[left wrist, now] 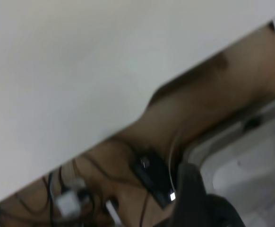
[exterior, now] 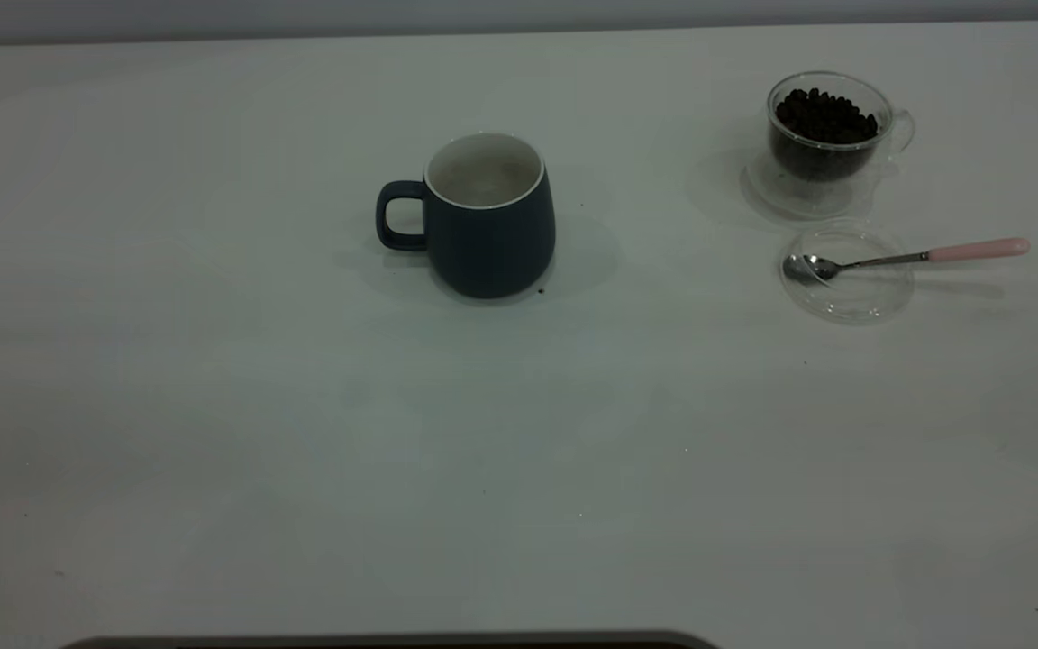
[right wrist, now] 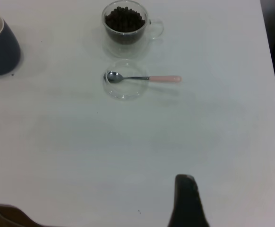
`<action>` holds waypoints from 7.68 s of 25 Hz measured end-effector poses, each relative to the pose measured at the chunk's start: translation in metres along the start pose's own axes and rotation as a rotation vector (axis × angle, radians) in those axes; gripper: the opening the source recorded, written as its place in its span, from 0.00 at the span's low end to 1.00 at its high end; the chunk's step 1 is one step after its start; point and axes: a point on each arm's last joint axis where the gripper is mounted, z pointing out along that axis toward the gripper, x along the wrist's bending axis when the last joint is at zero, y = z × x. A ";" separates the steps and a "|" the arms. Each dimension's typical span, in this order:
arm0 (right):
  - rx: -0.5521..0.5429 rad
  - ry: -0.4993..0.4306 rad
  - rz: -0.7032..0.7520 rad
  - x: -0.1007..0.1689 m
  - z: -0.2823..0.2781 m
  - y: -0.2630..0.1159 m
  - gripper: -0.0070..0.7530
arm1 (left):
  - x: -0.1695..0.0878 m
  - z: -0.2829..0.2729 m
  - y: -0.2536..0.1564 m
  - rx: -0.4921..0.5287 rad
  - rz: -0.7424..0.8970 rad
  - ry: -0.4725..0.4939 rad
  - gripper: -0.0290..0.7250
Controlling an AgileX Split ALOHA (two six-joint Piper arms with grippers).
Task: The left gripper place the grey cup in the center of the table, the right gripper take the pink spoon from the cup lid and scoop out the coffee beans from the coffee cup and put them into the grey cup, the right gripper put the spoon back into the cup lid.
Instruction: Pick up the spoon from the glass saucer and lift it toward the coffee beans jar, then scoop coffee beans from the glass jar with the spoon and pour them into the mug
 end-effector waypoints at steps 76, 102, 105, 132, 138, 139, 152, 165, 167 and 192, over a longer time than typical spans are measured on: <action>0.415 0.051 0.073 -0.011 0.228 0.115 0.79 | -0.019 -0.031 -0.051 -0.433 -0.273 0.213 0.79; 0.584 0.501 0.503 -0.151 0.429 0.013 0.79 | -0.019 -0.031 -0.051 -0.433 -0.273 0.213 0.79; 0.587 0.538 0.538 -0.155 0.438 0.004 0.79 | -0.019 -0.031 -0.051 -0.433 -0.273 0.213 0.79; 0.636 0.687 0.627 -0.109 0.473 -0.040 0.79 | -0.019 -0.031 -0.051 -0.432 -0.274 0.213 0.79; 0.636 0.685 0.616 -0.106 0.474 -0.040 0.77 | -0.019 -0.031 -0.051 -0.432 -0.274 0.213 0.79; 0.635 0.685 0.615 -0.106 0.474 -0.040 0.76 | -0.019 -0.031 -0.051 -0.432 -0.274 0.213 0.79; 0.634 0.693 0.618 -0.106 0.473 -0.039 0.26 | -0.019 -0.031 -0.051 -0.432 -0.273 0.213 0.79; 0.593 0.690 0.498 -0.121 0.455 -0.004 0.14 | -0.019 -0.031 -0.051 -0.432 -0.273 0.213 0.79; 0.580 0.697 0.463 -0.123 0.446 0.010 0.14 | -0.019 -0.031 -0.051 -0.432 -0.273 0.213 0.79; 0.454 0.610 0.473 -0.108 0.483 0.075 0.14 | -0.019 -0.031 -0.051 -0.432 -0.274 0.213 0.79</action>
